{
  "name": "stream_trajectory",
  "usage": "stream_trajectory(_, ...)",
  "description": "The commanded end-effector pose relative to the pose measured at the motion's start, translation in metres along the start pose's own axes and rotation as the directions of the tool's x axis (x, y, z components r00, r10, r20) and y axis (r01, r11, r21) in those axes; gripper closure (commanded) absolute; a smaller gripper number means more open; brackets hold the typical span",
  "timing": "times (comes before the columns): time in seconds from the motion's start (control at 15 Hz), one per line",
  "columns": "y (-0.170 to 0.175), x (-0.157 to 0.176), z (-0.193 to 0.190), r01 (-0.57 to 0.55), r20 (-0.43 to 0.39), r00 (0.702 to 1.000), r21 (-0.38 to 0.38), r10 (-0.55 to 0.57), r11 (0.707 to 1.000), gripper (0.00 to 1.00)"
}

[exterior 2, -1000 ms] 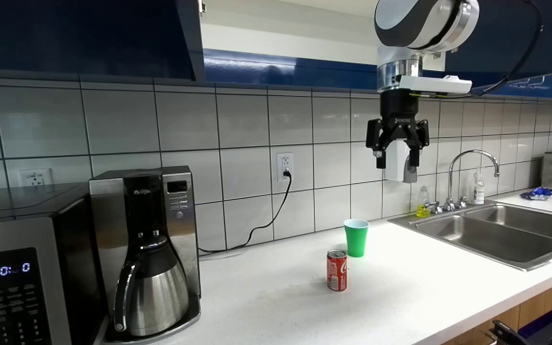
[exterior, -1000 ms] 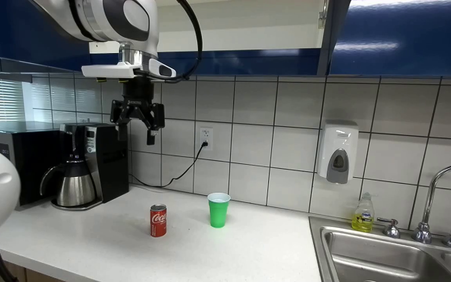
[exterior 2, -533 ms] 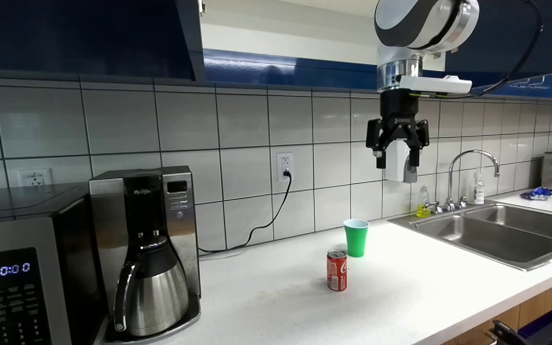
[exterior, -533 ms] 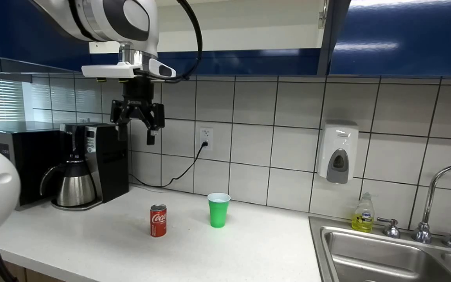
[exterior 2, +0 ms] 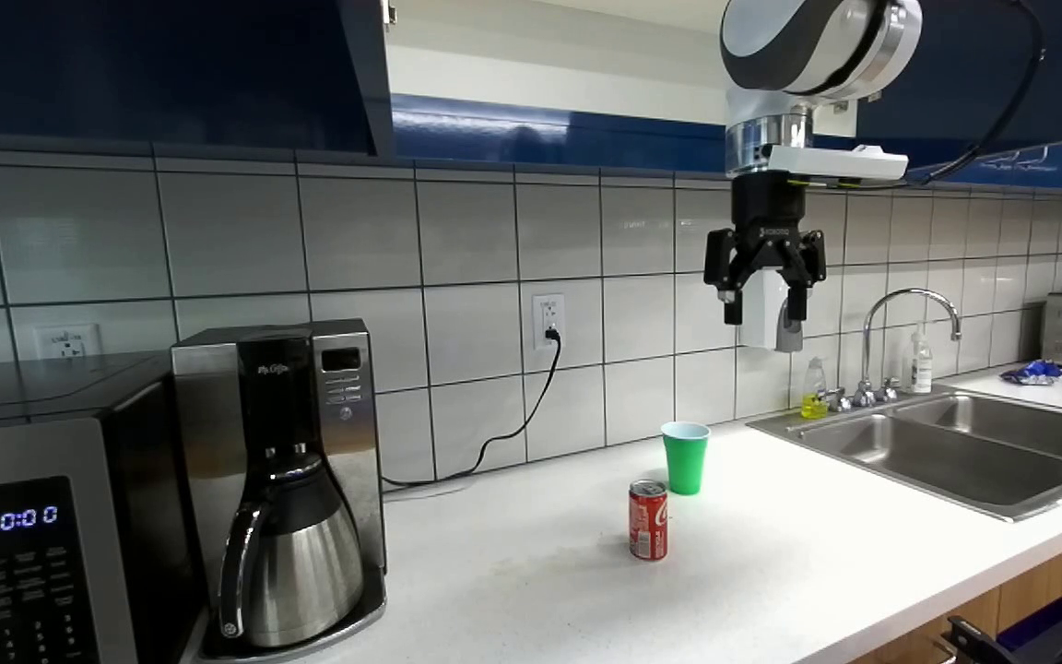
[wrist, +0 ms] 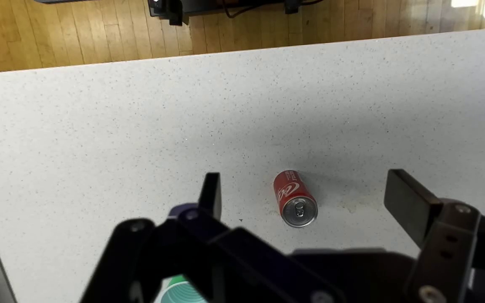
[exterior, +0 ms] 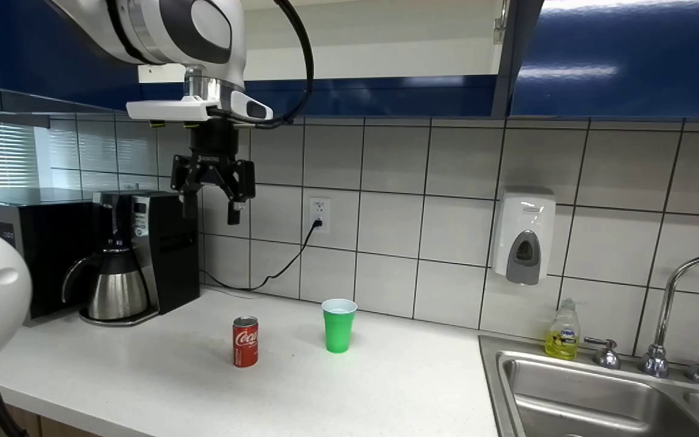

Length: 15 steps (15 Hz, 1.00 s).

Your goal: Pick up the can from the counter and put it in the cabinet

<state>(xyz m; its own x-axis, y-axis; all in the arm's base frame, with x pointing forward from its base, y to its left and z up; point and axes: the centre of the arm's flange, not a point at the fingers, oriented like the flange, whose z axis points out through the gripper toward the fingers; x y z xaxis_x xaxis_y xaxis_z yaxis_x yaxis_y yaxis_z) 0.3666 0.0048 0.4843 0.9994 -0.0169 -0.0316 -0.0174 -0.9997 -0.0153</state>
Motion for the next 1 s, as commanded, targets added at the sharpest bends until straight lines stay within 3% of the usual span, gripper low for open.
stream_trajectory(0.0,0.0000,0.0000,0.0000,0.000,0.000,1.000,0.000,0.000,1.000,0.00)
stream_trajectory(0.93,-0.0006,0.0025,0.0022,0.001,-0.001,1.000,-0.004,-0.001,1.000,0.00)
